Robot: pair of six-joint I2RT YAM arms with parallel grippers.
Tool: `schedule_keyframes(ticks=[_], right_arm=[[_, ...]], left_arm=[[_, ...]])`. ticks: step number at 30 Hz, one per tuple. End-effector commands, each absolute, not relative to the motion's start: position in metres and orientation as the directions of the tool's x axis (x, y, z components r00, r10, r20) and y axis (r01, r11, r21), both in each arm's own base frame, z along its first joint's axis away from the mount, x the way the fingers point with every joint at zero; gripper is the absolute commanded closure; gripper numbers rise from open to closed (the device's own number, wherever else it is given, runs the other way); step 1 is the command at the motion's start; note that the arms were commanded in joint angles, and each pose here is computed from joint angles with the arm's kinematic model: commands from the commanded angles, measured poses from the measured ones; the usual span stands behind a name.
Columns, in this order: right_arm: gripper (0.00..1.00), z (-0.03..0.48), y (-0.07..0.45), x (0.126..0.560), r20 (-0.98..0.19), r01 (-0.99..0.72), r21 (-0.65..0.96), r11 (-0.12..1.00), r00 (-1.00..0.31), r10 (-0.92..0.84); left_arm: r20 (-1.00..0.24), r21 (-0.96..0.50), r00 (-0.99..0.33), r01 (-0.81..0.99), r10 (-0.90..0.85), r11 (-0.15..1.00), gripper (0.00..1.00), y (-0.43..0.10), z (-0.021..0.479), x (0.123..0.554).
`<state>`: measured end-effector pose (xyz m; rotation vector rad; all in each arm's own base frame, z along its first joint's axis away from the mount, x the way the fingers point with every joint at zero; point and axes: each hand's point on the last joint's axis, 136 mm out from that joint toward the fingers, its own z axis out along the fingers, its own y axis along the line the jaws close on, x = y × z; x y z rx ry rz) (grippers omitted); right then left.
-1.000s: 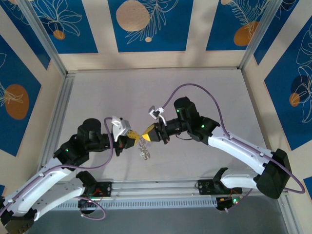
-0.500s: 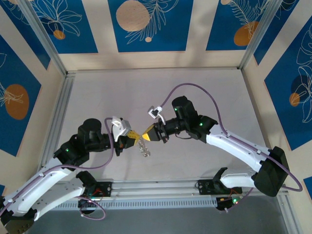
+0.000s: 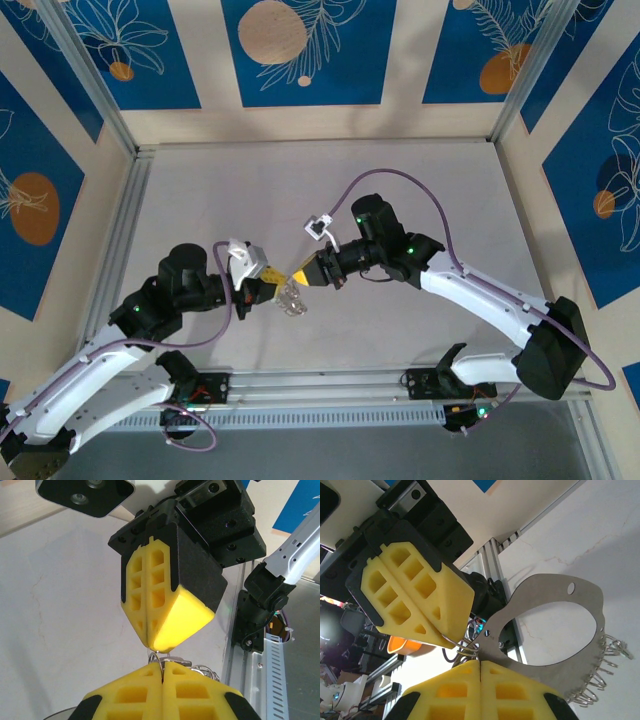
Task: Put the keys on the keyring
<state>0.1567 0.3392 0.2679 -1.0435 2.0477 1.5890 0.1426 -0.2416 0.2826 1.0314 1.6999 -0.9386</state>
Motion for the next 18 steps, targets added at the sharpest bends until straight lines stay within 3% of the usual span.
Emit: schedule_keyframes(ticks=[1, 7, 11, 18], right_arm=[[1.00, 0.271, 0.339, 0.163, -0.648, -0.712, 0.691, 0.123, -0.686, -0.331], [0.99, 0.268, 0.342, 0.162, -0.635, -0.702, 0.704, 0.109, -0.691, -0.345], [0.84, 0.269, 0.337, 0.165, -0.652, -0.724, 0.672, 0.155, -0.678, -0.340], [0.58, 0.291, 0.311, 0.172, -0.791, -0.835, 0.484, 0.262, -0.545, -0.276]], left_arm=[[-0.971, -0.101, -0.160, 0.948, 0.177, 0.303, 1.00, -0.245, 0.307, 0.132], [-0.972, -0.101, -0.160, 0.947, 0.175, 0.304, 1.00, -0.245, 0.307, 0.132], [-0.973, -0.097, -0.155, 0.948, 0.172, 0.304, 1.00, -0.244, 0.308, 0.132], [-0.975, -0.098, -0.149, 0.953, 0.162, 0.287, 1.00, -0.244, 0.314, 0.128]])
